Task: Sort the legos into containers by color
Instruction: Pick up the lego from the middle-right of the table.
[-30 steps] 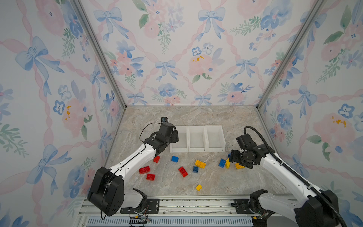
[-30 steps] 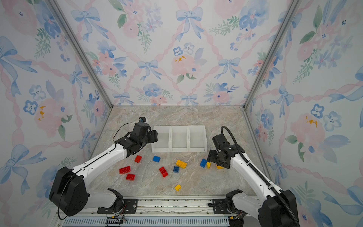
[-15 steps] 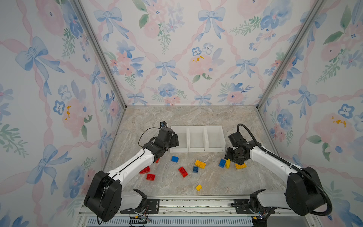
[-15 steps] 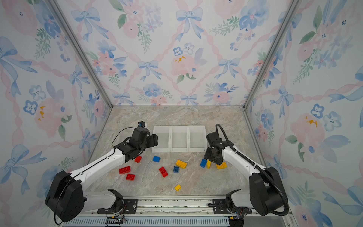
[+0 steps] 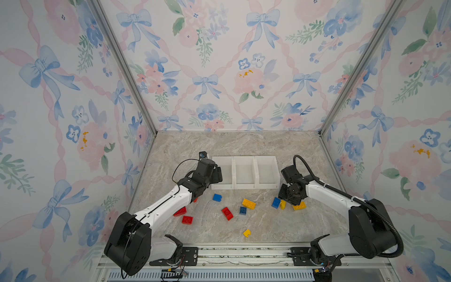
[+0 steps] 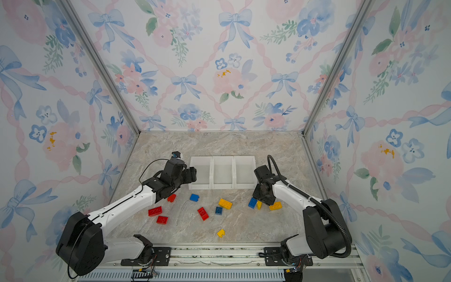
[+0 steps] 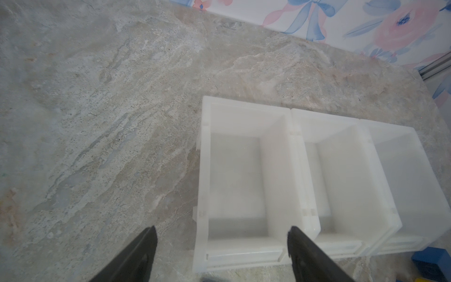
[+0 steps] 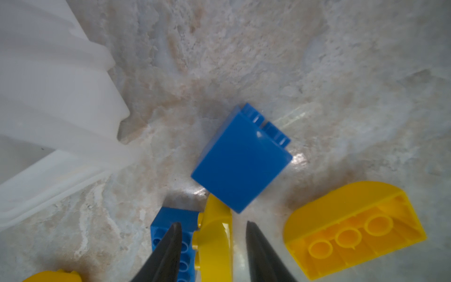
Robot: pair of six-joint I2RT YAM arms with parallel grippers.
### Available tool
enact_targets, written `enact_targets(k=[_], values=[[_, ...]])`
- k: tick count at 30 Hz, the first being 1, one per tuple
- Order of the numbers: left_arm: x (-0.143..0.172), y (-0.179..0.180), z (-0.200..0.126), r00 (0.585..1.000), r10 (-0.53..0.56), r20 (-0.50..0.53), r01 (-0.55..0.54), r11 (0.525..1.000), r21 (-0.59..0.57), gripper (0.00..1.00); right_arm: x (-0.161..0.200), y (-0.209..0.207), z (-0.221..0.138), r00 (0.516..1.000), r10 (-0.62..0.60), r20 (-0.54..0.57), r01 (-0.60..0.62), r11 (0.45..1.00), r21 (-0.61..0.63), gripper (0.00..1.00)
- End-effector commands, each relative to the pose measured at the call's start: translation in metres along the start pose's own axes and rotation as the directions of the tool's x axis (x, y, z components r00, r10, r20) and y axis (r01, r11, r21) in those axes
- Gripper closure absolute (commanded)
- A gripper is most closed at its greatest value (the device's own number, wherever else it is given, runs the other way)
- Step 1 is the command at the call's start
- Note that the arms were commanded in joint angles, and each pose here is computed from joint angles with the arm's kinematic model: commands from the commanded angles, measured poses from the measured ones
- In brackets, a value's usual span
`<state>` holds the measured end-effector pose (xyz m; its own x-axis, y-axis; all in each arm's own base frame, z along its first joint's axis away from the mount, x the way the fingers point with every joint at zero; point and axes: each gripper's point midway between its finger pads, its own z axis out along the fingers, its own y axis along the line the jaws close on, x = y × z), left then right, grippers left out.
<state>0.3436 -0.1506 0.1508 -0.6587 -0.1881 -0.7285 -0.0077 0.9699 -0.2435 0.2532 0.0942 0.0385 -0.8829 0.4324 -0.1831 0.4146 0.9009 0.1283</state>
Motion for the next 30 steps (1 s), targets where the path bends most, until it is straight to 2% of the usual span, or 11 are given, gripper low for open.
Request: enact_targets(k=[1,11,18,20,24,30], values=[[0.002,-0.001,-0.003,1.0,-0.016,0.005,0.016,1.0,0.013,0.14,0.006,-0.009,0.01,1.0,0.022,-0.021,-0.021,0.999,0.038,0.54],[0.002,-0.001,-0.004,1.0,-0.021,0.01,0.02,1.0,0.01,0.13,0.009,-0.017,0.021,0.999,0.042,-0.033,-0.04,0.998,0.057,0.65],[0.001,-0.002,-0.004,1.0,-0.023,0.012,0.023,1.0,0.012,0.13,0.01,-0.019,0.015,0.999,0.041,-0.03,-0.039,0.998,0.055,0.86],[0.002,-0.002,-0.004,1.0,-0.022,0.01,0.022,1.0,0.01,0.13,0.012,-0.019,0.009,0.999,0.03,-0.029,-0.029,0.998,0.049,0.92],[0.006,0.001,-0.006,1.0,-0.027,0.01,0.027,1.0,0.009,0.12,0.017,-0.017,-0.013,1.0,-0.019,-0.013,0.019,0.999,0.039,0.97],[0.014,0.005,-0.01,0.999,-0.033,0.004,0.033,0.999,0.022,0.11,0.009,0.008,-0.064,0.984,-0.16,0.079,0.161,0.987,-0.016,0.99]])
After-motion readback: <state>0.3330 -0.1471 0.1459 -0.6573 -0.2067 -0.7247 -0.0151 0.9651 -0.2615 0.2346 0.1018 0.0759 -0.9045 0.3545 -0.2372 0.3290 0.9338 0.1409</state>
